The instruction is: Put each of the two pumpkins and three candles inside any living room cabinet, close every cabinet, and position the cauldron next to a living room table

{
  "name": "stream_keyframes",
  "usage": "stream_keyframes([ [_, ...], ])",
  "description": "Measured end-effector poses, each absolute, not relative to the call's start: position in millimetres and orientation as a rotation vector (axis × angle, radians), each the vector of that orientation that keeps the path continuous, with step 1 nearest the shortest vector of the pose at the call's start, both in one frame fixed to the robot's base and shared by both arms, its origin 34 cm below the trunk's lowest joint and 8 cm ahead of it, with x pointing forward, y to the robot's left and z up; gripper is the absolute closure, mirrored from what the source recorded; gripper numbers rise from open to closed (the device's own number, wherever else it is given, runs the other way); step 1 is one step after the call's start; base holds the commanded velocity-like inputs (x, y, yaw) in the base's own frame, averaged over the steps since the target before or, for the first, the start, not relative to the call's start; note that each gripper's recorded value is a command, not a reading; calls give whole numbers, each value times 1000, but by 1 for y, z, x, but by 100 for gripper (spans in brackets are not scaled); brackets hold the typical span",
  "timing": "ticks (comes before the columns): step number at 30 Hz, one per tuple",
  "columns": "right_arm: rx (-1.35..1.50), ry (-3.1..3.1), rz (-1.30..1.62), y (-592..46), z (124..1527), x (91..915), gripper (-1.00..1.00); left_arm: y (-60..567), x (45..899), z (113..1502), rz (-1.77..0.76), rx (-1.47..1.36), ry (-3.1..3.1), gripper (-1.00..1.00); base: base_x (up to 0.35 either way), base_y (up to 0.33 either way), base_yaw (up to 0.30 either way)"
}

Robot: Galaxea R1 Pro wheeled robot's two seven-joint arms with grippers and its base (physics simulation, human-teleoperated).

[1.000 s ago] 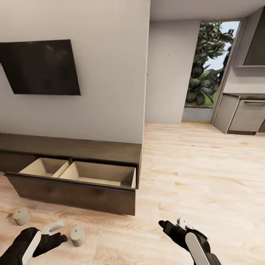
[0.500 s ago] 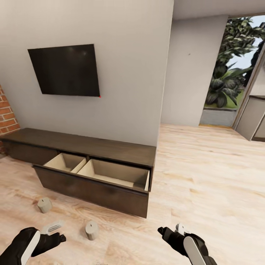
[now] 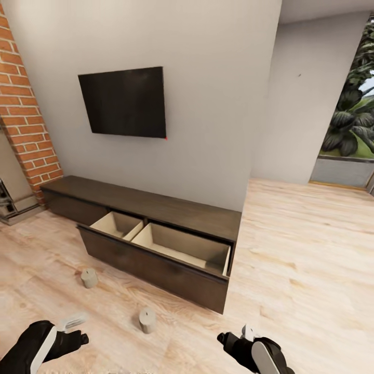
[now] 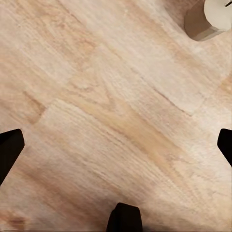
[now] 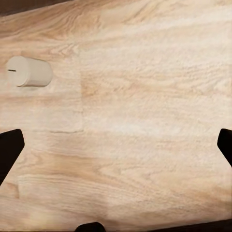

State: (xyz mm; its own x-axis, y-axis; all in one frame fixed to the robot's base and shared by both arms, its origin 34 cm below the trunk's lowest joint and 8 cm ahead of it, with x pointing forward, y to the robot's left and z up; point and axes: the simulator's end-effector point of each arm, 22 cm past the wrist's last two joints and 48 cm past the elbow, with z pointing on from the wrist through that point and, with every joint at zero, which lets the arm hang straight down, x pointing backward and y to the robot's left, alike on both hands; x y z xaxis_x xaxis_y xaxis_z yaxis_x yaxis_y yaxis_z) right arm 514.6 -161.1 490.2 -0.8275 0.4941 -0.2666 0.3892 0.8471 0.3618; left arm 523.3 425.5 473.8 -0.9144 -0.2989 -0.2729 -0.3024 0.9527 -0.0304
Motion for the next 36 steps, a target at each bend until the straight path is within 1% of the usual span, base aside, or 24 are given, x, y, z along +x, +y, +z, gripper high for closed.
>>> stream_keyframes([
  [17,693,2725,378,-165,473,496,-100,434,523,481,104,-371,2841,-100,0,14,276],
  [24,705,2709,364,-168,471,497,-100,436,522,480,108,-372,2842,-100,0,230,231],
  [27,738,2672,337,-176,468,501,-100,435,522,479,107,-370,2843,-100,0,281,63],
  [31,782,2694,284,-185,448,484,-100,435,522,479,107,-368,2844,-100,19,288,15],
  [36,777,2719,252,-186,438,473,-100,435,522,479,108,-368,2844,-100,158,283,2],
])
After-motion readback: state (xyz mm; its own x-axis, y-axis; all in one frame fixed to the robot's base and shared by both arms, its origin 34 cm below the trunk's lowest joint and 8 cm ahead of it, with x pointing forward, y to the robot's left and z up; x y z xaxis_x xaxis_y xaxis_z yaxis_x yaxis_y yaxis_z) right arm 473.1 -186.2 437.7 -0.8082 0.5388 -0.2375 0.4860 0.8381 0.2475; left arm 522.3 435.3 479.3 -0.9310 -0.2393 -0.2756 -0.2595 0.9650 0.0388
